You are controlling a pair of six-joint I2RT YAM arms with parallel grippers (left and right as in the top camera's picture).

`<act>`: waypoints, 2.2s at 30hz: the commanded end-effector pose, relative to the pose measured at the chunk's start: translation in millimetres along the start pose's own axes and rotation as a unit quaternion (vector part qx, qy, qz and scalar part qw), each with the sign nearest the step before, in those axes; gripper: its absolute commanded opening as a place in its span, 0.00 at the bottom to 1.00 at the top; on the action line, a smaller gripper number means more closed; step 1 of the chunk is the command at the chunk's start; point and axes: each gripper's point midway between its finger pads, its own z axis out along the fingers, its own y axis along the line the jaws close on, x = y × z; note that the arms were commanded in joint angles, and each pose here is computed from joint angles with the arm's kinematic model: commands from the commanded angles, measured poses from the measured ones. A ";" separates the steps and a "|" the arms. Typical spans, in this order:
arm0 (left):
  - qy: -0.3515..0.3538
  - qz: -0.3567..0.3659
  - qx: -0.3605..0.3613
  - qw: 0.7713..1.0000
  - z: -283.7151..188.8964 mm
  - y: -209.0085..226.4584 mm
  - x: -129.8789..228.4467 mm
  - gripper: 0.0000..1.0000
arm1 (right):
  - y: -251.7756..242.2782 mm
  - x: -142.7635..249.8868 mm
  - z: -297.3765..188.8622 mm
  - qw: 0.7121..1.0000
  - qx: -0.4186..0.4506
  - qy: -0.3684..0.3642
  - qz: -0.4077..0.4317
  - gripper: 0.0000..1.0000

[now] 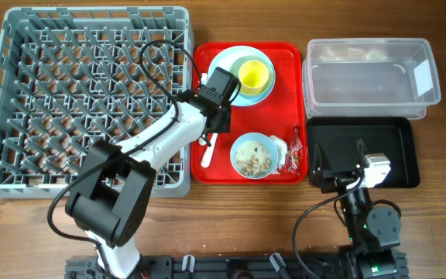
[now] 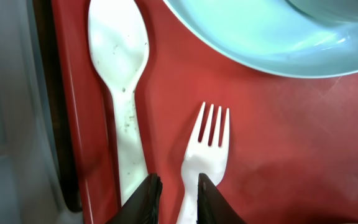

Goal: Sort waste into correct bins and load items into the dishwasher rack
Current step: 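Grasp the white plastic fork on the red tray with the left gripper, then carry the fork left and drop it into the grey dish rack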

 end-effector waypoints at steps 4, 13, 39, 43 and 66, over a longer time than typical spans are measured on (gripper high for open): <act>0.023 0.013 -0.005 1.000 23.9 -1.8 11.5 0.25 | 0.1 -1.3 -0.1 1.000 0.000 -0.003 -0.001 1.00; 0.047 0.015 0.003 0.999 46.9 -6.4 23.6 0.29 | 0.1 -1.3 -0.1 1.000 0.000 -0.003 -0.001 1.00; -0.176 -0.043 -0.030 0.983 -141.4 49.2 -57.3 0.04 | 0.1 -1.3 -0.1 1.000 0.000 -0.003 -0.001 1.00; -0.147 -0.059 -0.069 0.985 -137.9 88.2 -49.5 0.04 | 0.1 -1.3 -0.1 1.000 0.000 -0.003 -0.001 1.00; -0.011 -0.117 -0.049 0.992 -54.9 112.5 -22.5 0.12 | 0.1 -1.3 -0.1 1.000 0.000 -0.003 -0.001 1.00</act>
